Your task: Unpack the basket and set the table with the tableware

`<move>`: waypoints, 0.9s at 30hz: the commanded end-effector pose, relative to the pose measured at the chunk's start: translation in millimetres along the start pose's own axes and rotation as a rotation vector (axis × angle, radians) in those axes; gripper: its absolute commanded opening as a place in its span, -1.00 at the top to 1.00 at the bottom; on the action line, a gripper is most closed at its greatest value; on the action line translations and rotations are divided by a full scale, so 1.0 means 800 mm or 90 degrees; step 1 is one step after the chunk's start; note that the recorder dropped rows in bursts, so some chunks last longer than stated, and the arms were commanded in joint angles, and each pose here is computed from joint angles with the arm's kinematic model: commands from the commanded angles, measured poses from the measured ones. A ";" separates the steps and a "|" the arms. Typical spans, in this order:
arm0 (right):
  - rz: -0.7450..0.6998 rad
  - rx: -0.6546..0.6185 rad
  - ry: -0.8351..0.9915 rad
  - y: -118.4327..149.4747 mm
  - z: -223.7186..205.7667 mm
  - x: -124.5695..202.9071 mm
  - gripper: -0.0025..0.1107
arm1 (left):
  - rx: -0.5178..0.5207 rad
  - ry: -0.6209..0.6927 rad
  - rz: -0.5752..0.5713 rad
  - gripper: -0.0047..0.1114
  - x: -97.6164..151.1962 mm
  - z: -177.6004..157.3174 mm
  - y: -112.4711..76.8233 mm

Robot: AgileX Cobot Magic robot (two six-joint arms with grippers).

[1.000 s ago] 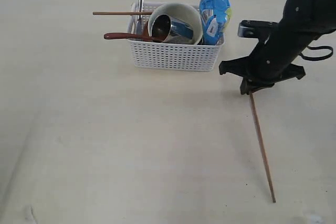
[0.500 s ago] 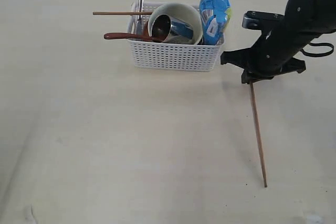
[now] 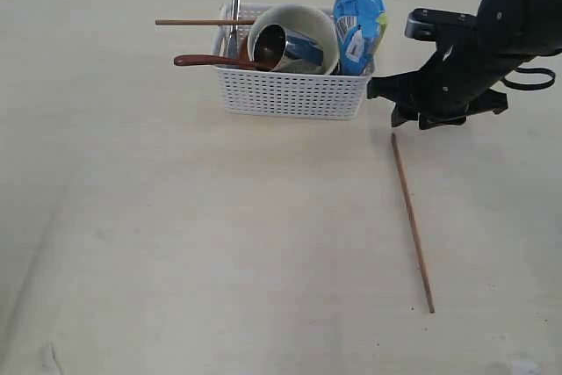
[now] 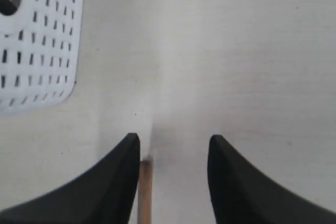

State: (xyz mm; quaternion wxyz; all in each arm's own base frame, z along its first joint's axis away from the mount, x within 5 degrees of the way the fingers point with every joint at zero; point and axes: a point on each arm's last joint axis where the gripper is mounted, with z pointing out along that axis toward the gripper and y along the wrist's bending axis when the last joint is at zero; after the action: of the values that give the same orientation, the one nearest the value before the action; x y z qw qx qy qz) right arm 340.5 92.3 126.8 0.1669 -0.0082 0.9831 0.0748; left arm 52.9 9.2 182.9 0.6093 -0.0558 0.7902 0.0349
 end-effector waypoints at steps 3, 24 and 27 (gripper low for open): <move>-0.013 0.001 -0.033 0.000 -0.020 -0.022 0.23 | -0.002 -0.004 -0.001 -0.48 0.000 0.000 0.000; -0.112 -0.057 -0.248 0.052 -0.241 -0.086 0.07 | -0.002 -0.004 -0.001 -0.48 0.000 0.000 0.000; -0.151 -0.067 -0.252 0.067 -0.243 -0.083 -0.22 | -0.002 -0.004 -0.001 -0.48 0.000 0.000 0.000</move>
State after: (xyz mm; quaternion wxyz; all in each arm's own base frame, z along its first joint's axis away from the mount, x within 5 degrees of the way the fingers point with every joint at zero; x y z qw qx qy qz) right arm 341.8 106.4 333.6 0.3609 -0.0855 0.9224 0.1082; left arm 52.9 9.2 182.9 0.6093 -0.0558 0.7902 0.0349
